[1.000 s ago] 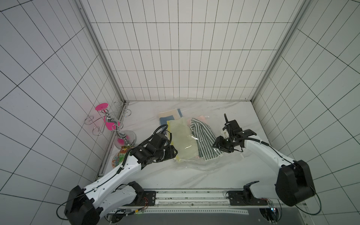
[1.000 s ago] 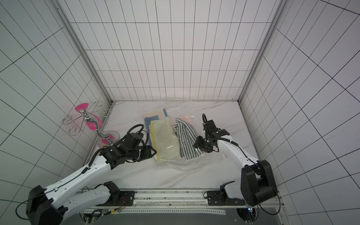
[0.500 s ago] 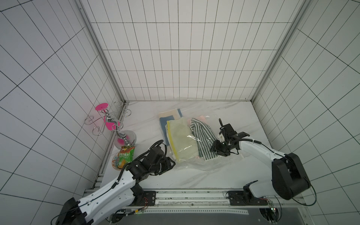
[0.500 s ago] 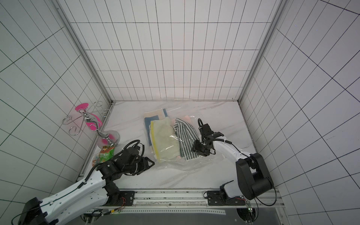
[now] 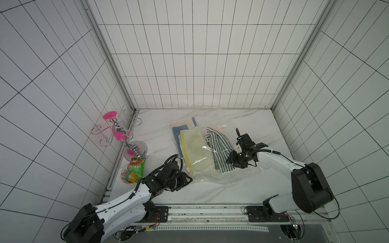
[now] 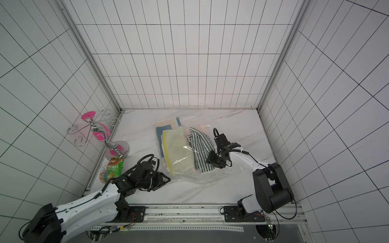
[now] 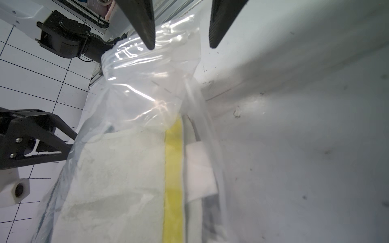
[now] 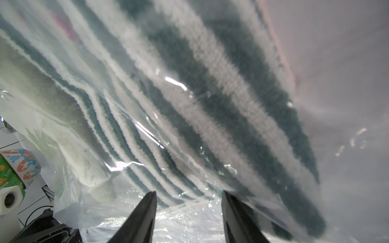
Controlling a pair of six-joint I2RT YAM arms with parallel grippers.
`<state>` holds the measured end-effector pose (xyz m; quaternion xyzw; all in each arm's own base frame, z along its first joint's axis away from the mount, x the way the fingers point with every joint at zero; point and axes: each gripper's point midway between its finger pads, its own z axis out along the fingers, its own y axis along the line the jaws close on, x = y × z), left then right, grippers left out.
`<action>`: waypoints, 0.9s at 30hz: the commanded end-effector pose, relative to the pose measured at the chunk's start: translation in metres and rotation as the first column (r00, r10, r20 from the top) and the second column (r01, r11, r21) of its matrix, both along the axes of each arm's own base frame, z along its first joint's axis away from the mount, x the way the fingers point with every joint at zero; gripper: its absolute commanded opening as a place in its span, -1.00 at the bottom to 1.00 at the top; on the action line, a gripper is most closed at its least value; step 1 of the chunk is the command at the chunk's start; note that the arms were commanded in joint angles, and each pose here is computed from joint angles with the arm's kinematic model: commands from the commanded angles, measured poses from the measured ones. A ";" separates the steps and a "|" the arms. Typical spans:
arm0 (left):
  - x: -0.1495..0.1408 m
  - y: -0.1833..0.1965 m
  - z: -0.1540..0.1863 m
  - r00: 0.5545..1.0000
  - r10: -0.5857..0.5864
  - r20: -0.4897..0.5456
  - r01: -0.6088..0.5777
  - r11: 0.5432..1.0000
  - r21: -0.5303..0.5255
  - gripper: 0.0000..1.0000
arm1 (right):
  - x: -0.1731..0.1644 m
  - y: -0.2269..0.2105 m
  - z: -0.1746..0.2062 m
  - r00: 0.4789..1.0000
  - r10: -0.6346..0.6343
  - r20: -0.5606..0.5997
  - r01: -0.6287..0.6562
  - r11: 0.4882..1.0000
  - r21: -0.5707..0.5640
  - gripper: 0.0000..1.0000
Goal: Place the folded towel into the vacuum bag
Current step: Adjust the vacuum bag at the center of the board.
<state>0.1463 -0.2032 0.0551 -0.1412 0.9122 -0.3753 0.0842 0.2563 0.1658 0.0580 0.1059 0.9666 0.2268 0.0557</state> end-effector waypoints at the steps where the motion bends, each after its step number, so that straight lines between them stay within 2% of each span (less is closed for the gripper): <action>1: 0.000 0.006 -0.005 0.999 0.054 0.005 -0.054 0.998 -0.020 -0.11 | -0.010 0.000 -0.014 0.999 0.002 -0.042 -0.003 1.000 -0.013 0.06; 7: 0.015 -0.004 0.006 0.995 0.059 0.084 -0.053 0.996 -0.075 -0.13 | -0.012 0.001 -0.015 0.999 0.005 -0.043 -0.005 1.000 -0.017 0.06; 12: 0.018 -0.009 0.002 0.997 0.039 0.068 -0.035 0.998 -0.053 -0.26 | -0.013 -0.001 -0.015 0.999 0.003 -0.041 -0.004 1.000 -0.021 0.06; 18: 0.030 -0.005 0.017 0.984 0.123 0.130 -0.110 0.989 -0.101 -0.52 | -0.015 -0.002 -0.016 0.999 0.007 -0.040 -0.008 1.000 -0.029 0.06; 20: 0.032 -0.002 0.024 0.977 0.159 0.144 -0.140 0.981 -0.131 -0.46 | -0.015 -0.003 -0.016 0.999 0.007 -0.036 -0.008 0.999 -0.032 0.06; 22: 0.031 -0.003 0.033 0.972 0.167 0.163 -0.140 0.976 -0.164 -0.21 | -0.015 -0.003 -0.015 0.999 0.008 -0.033 -0.009 0.999 -0.033 0.06; 23: 0.031 -0.003 0.034 0.972 0.165 0.169 -0.137 0.976 -0.167 -0.20 | -0.016 -0.003 -0.016 0.999 0.007 -0.035 -0.008 0.999 -0.033 0.06; 27: 0.029 -0.005 0.036 0.971 0.162 0.177 -0.127 0.972 -0.196 -0.45 | -0.017 -0.002 -0.018 0.999 0.011 -0.041 -0.012 0.999 -0.033 0.06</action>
